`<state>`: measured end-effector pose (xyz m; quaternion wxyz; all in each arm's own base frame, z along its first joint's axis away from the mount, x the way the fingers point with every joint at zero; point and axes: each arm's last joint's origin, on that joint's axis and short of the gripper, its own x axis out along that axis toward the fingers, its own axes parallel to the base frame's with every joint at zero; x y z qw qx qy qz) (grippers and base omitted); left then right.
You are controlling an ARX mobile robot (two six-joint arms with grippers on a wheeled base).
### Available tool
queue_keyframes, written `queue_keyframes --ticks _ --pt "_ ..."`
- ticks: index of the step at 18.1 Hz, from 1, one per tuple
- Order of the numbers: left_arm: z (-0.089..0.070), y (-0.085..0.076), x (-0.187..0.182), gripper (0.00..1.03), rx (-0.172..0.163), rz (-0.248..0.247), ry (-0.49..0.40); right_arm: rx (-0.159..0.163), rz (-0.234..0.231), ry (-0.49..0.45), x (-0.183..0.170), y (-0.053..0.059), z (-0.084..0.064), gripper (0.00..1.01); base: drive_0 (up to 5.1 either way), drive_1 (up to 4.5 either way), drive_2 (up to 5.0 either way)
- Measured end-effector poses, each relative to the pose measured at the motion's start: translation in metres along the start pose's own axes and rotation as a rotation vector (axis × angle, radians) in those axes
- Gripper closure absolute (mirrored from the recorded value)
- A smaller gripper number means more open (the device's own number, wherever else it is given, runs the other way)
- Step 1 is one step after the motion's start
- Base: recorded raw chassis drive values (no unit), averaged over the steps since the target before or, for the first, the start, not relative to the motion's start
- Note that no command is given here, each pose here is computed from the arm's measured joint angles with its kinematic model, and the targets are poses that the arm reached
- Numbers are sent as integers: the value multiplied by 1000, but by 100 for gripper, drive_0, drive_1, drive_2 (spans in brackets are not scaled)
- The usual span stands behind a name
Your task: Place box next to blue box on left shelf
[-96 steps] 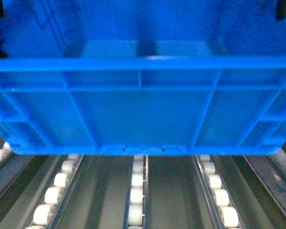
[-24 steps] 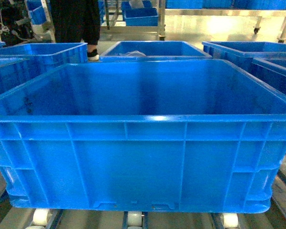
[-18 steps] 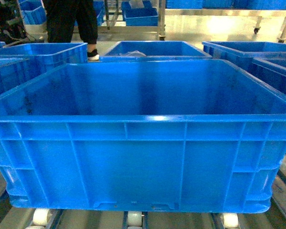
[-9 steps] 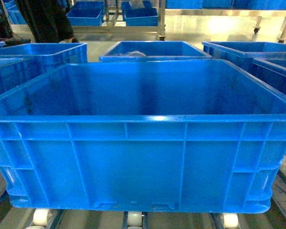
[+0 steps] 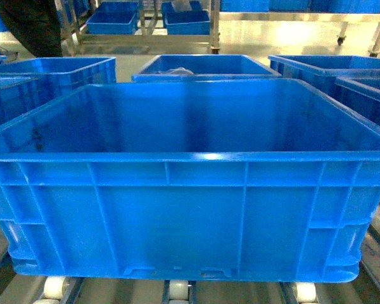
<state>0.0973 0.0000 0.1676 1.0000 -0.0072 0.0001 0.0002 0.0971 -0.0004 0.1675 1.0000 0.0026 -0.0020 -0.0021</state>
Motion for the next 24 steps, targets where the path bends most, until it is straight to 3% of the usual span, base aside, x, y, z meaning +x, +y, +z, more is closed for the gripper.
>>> queue_keyframes --ticks 5,24 --pt "0 0 0 3 2 0 0 0 0 0 0 0 0 3 0 0 0" --pt "0 0 0 5 2 0 0 0 0 0 0 0 0 3 0 0 0"
